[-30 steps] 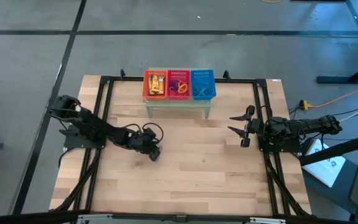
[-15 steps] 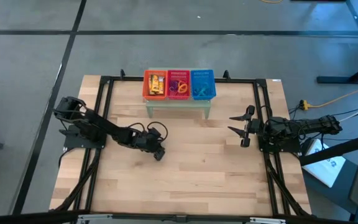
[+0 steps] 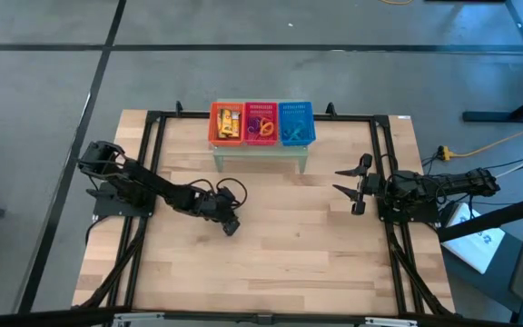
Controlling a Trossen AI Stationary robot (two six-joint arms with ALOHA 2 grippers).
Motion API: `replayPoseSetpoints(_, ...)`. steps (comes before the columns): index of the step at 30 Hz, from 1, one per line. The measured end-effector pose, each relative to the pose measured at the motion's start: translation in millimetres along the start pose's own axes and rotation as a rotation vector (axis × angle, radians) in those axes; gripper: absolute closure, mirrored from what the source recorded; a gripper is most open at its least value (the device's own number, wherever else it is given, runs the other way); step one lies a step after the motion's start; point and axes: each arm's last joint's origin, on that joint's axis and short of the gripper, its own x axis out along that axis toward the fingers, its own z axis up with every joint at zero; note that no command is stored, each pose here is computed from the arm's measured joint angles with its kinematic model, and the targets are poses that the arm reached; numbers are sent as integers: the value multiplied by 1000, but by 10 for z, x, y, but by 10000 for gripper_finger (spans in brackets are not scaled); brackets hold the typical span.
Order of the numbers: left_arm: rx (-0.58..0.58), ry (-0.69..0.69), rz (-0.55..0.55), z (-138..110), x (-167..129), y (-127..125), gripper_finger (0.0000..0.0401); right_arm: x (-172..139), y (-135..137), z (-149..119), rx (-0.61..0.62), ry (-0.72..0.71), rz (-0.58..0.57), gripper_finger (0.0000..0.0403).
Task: Pick & Place Office Desk Supplies
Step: Put the blue rubber band into the blue bin on the shelf
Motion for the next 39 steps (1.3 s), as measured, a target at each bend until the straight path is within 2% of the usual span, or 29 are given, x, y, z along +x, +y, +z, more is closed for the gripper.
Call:
replayPoseSetpoints(8, 72, 41, -45, 4, -46, -11, 258, 0, 0, 0, 0, 0, 0, 208)
replayPoseSetpoints(13, 113, 134, -93, 61, -168, 65, 240, 0, 0, 0, 0, 0, 0, 208)
replayPoseSetpoints(17, 138, 155, -76, 106, -230, 138, 229, 0, 0, 0, 0, 0, 0, 208)
replayPoseSetpoints(23, 172, 169, -42, 75, -158, 151, 230, 0, 0, 0, -3, 0, 0, 208)
replayPoseSetpoints(29, 178, 120, -19, 39, -105, 103, 231, 0, 0, 0, -3, 0, 0, 208)
replayPoseSetpoints(39, 194, 91, 48, -3, -82, 106, 266, 0, 0, 1, -3, 0, 0, 208)
